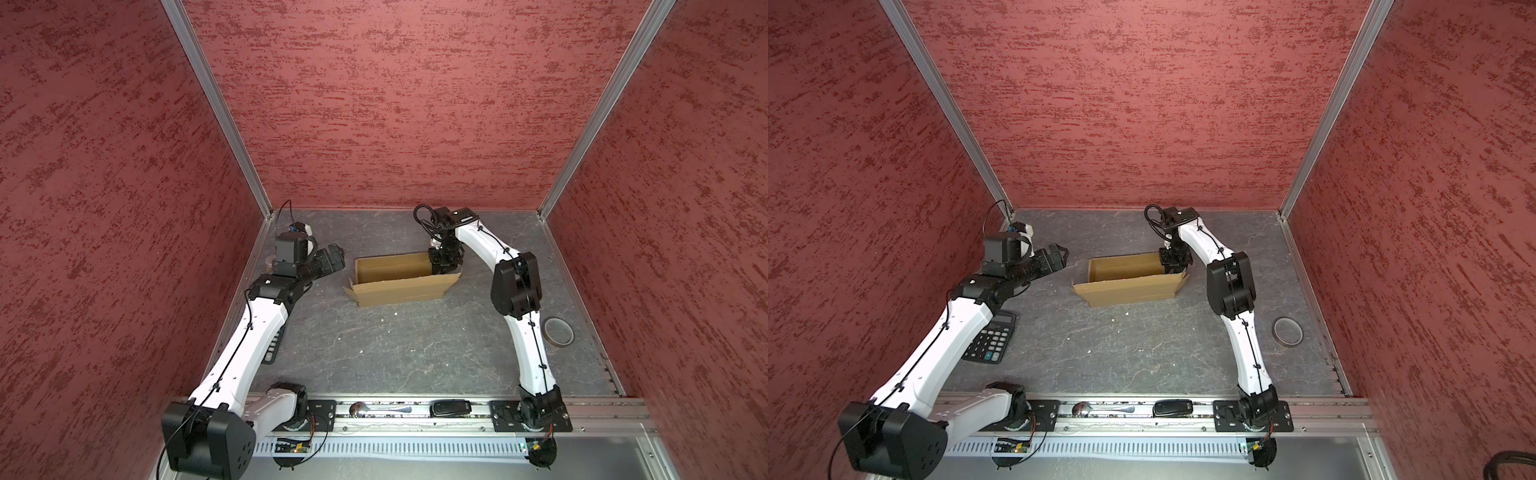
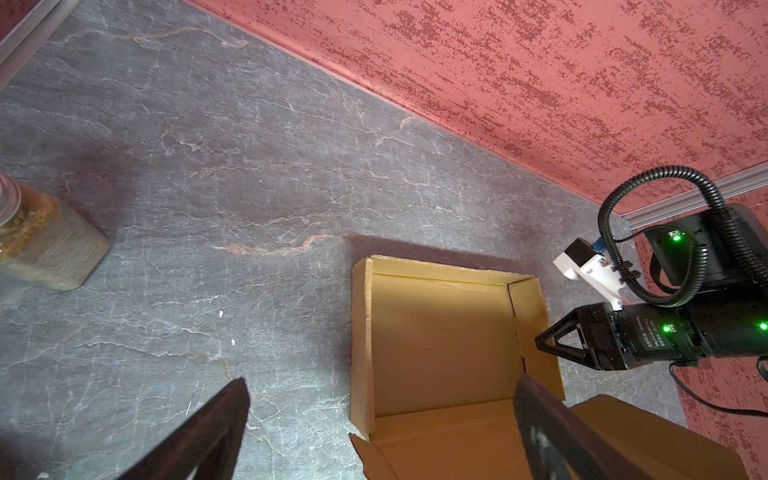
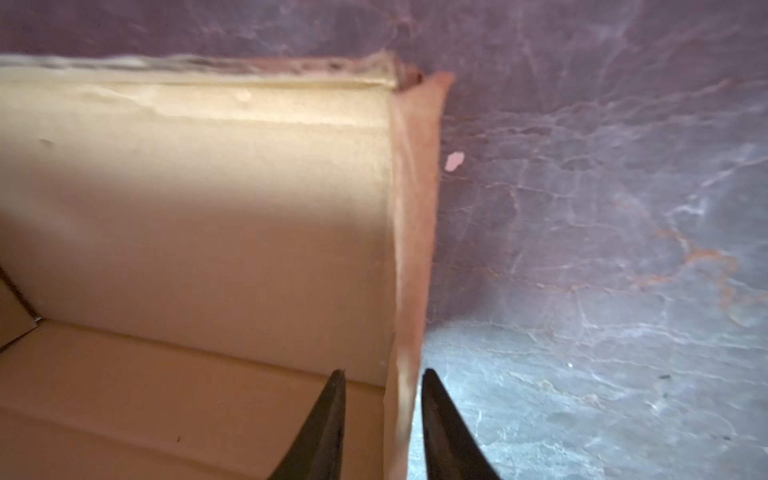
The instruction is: Fold the paper box
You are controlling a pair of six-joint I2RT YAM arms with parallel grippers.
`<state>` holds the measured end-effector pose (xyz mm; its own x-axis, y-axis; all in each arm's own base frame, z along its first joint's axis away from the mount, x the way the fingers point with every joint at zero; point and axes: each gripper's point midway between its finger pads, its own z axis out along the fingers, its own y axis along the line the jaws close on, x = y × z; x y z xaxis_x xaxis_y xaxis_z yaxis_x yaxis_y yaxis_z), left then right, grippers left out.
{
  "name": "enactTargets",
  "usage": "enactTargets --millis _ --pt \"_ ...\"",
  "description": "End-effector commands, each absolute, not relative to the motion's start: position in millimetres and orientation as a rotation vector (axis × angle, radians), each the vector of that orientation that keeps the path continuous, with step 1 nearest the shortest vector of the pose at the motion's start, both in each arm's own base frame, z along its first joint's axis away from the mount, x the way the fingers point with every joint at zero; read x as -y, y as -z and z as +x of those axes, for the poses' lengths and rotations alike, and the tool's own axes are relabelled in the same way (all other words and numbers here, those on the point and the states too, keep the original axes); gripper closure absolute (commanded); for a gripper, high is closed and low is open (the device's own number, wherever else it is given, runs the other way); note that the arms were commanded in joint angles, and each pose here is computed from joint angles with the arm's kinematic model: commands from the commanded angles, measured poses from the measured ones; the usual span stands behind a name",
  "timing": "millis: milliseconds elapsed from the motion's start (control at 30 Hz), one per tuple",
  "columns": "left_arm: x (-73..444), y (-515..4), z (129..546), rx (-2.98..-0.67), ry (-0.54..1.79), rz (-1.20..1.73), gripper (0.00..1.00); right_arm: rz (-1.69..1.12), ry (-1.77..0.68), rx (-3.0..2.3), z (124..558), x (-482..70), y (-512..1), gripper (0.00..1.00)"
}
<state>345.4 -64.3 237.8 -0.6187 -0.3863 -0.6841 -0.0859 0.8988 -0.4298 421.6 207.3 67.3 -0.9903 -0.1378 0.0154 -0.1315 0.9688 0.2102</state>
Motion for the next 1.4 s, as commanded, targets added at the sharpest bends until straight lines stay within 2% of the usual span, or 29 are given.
enactTargets --millis 0,300,667,867,967,1100,1167,1367 --pt "61.9 -241.3 347.8 -2.209 0.445 -0.323 0.0 0.219 0.331 3.094 421.5 -209.2 -78.7 0.64" --pt "56.9 -257.5 344.7 -2.206 0.422 -0.335 0.0 0.25 0.348 3.195 430.2 -203.0 -114.8 0.57" --pt "44.8 -295.7 320.7 -2.205 0.343 -0.34 0.0 0.278 0.513 3.407 445.3 -193.1 -180.6 0.49" --pt "48.6 -304.6 284.5 -2.25 0.26 -0.33 0.08 0.298 0.639 3.518 447.1 -180.8 -208.5 0.49" --pt "52.1 -299.4 261.8 -2.306 0.205 -0.319 0.13 0.36 0.691 3.564 445.0 -179.1 -218.4 0.5" --pt "58.6 -295.4 231.7 -2.341 0.184 -0.331 0.25 0.442 0.803 3.606 441.4 -179.4 -228.8 0.53" --pt "61.7 -293.2 219.1 -2.346 0.182 -0.337 0.26 0.485 0.863 3.609 439.8 -181.9 -231.3 0.56" --pt "71.1 -268.9 186.6 -2.421 0.148 -0.348 0.34 0.659 1.042 3.584 434.7 -195.3 -228.3 0.69"
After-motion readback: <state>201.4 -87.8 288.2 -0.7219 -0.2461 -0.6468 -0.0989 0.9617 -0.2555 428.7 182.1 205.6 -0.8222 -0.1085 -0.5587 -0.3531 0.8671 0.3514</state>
